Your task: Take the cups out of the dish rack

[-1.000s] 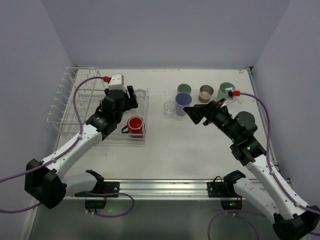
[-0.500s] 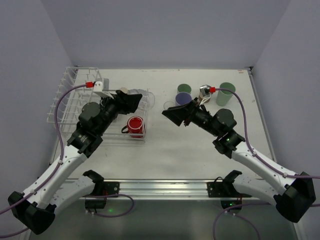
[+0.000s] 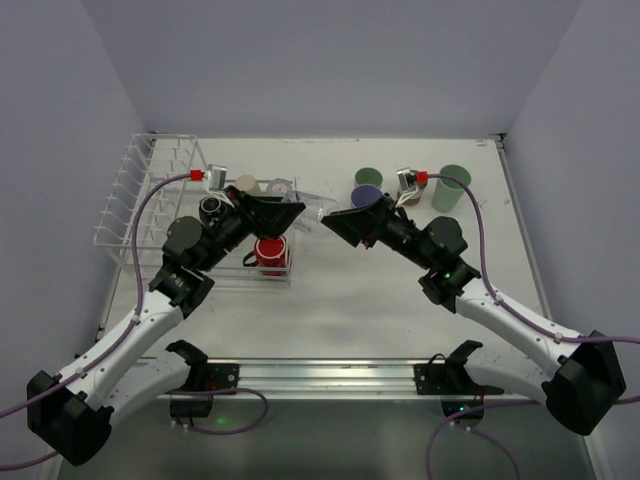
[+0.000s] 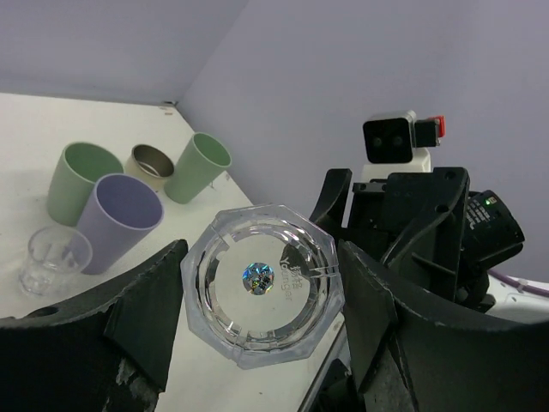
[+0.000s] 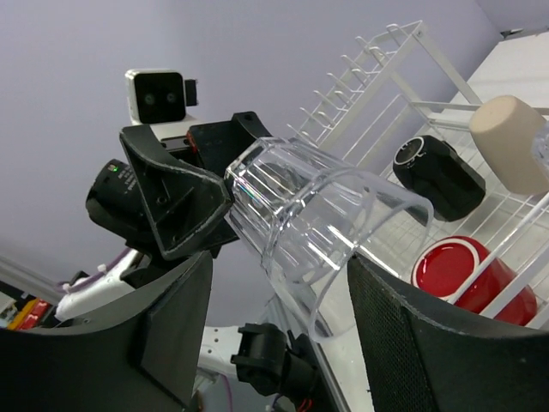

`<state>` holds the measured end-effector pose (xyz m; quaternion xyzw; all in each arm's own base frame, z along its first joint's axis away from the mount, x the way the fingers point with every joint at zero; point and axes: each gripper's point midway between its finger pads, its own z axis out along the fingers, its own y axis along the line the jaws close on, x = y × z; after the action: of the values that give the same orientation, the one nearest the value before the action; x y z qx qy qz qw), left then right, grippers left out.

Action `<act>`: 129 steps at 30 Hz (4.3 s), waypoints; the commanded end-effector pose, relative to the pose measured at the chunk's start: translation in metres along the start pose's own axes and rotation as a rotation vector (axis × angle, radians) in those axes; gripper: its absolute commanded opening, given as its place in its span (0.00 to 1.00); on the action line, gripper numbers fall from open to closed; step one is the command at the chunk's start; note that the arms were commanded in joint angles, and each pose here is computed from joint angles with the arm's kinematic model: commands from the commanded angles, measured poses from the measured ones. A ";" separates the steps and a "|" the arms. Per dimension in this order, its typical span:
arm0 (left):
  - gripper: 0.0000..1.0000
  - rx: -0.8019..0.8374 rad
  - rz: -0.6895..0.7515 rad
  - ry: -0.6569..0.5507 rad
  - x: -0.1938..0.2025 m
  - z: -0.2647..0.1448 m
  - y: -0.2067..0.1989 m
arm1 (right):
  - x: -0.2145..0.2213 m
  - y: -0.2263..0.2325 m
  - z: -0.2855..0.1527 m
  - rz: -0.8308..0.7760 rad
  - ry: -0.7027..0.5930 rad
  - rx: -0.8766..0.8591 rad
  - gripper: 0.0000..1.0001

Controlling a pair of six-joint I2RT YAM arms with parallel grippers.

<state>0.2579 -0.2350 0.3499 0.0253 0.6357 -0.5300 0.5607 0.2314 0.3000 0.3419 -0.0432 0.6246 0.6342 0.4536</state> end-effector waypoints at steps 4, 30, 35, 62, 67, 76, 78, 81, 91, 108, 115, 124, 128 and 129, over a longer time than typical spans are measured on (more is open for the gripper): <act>0.13 0.185 -0.030 -0.032 -0.011 0.000 -0.037 | -0.017 0.038 0.005 0.000 -0.047 -0.158 0.55; 1.00 -0.302 0.344 0.200 0.005 -0.024 0.051 | 0.004 -0.115 -0.093 -0.386 0.282 0.702 0.00; 1.00 -0.426 0.384 0.210 -0.001 -0.039 0.069 | 0.011 -0.162 -0.119 -0.422 0.461 0.932 0.00; 0.93 -0.719 0.404 0.205 0.001 0.000 0.149 | 0.098 -0.222 -0.045 -0.540 0.864 0.926 0.14; 0.86 -0.783 0.415 0.228 0.008 0.026 0.177 | 0.098 -0.215 -0.045 -0.539 0.834 0.889 0.36; 0.68 -0.934 0.483 0.193 -0.005 0.047 0.214 | 0.082 -0.192 -0.047 -0.553 0.720 0.841 0.46; 0.63 -0.957 0.487 0.203 -0.002 0.048 0.220 | 0.077 -0.187 -0.045 -0.556 0.690 0.826 0.46; 0.57 -0.969 0.485 0.219 0.005 0.049 0.229 | 0.074 -0.184 -0.045 -0.558 0.665 0.821 0.45; 0.72 -0.991 0.488 0.292 0.022 0.061 0.251 | 0.072 -0.184 -0.046 -0.563 0.647 0.826 0.43; 0.65 -1.041 0.504 0.295 0.024 0.047 0.275 | 0.076 -0.188 -0.043 -0.557 0.656 0.820 0.43; 0.77 -1.068 0.490 0.383 0.045 0.045 0.297 | 0.076 -0.187 -0.042 -0.556 0.654 0.813 0.43; 0.61 -1.186 0.529 0.299 0.018 0.016 0.298 | 0.078 -0.187 -0.041 -0.551 0.659 0.804 0.43; 0.53 -1.193 0.528 0.290 0.014 0.012 0.294 | 0.078 -0.187 -0.041 -0.552 0.658 0.806 0.43; 0.52 -1.188 0.527 0.282 0.012 0.012 0.291 | 0.078 -0.187 -0.041 -0.551 0.656 0.805 0.43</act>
<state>0.4527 -0.1432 0.1516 -0.0485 0.8623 0.0430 0.5022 0.2789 0.2668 0.1378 -0.2265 0.8958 0.1508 0.3515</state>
